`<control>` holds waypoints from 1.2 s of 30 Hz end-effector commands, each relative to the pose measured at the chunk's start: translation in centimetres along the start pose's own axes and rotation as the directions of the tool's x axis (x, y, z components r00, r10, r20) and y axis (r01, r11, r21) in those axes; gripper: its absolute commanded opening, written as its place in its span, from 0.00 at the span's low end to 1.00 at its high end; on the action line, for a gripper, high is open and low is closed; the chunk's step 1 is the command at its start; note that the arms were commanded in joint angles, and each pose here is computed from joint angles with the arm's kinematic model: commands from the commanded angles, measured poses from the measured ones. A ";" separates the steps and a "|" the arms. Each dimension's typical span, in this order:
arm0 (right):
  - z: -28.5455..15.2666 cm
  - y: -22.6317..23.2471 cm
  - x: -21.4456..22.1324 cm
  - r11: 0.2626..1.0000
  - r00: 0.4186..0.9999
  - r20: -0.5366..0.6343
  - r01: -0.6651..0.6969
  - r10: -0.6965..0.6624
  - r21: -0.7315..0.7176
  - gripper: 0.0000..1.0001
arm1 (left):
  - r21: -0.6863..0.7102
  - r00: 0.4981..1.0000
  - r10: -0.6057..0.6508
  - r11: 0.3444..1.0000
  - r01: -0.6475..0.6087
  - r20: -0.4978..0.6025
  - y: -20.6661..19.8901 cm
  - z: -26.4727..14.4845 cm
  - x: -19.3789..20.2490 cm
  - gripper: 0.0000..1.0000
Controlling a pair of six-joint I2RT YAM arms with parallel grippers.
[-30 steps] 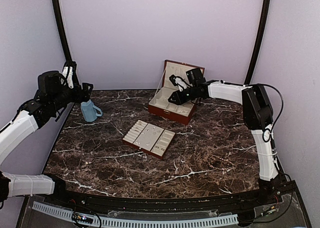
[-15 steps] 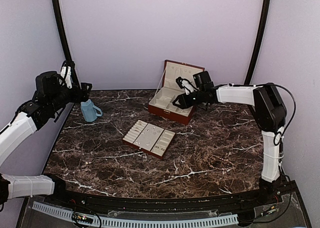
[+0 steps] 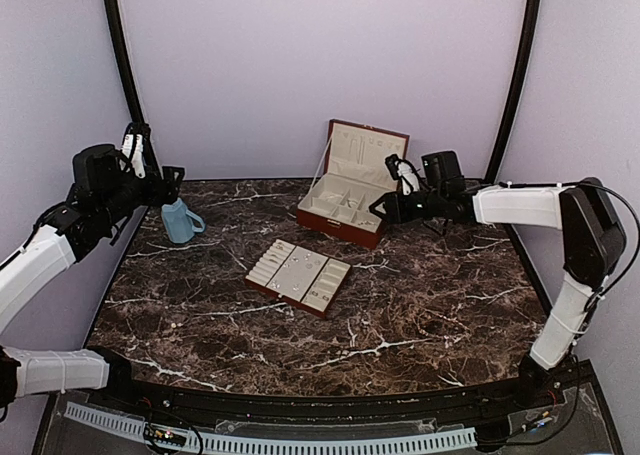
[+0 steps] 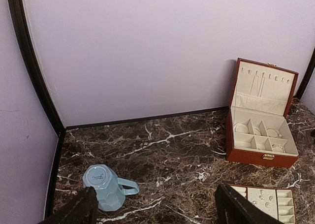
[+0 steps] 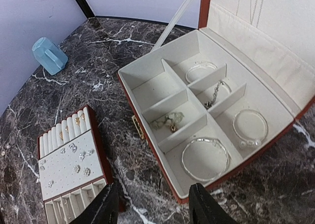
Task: Organize the mixed jewelry
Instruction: Place the bracelet in the bracelet compartment.
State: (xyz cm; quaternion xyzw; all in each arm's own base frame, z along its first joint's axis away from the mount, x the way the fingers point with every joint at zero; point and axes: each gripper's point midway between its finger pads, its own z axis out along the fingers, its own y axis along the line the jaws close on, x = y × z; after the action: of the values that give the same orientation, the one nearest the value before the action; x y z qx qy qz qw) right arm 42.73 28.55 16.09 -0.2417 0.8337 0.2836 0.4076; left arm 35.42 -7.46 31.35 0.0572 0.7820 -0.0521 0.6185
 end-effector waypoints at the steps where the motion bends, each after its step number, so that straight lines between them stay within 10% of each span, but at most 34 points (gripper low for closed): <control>1: -2.7 0.6 -1.2 0.997 0.992 0.096 -0.078 0.077 0.002 0.48 | -0.009 1.000 0.011 1.000 -0.011 -0.007 0.0 0.6 0.6 0.85; 15: -7.2 0.5 1.2 0.988 0.985 0.116 -0.136 0.127 0.071 0.47 | -0.118 0.932 -0.264 0.963 0.242 -0.247 0.2 -0.9 7.5 0.82; 24: -5.8 0.4 2.9 0.987 0.983 0.105 -0.157 0.153 0.035 0.47 | -0.395 0.643 -0.552 0.832 0.389 -0.530 0.7 -6.6 20.7 0.72; 36: -7.1 0.2 3.6 0.984 0.978 0.132 -0.169 0.160 0.062 0.46 | -0.597 0.313 -0.638 0.769 0.229 -0.703 0.3 -11.2 29.1 0.46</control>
State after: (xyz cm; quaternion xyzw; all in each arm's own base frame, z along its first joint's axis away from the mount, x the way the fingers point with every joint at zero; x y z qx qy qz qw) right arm 36.71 23.86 15.06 -0.1462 0.8476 0.2981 0.4140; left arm 21.09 -4.80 7.82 -0.2476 0.9513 -0.0563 0.1747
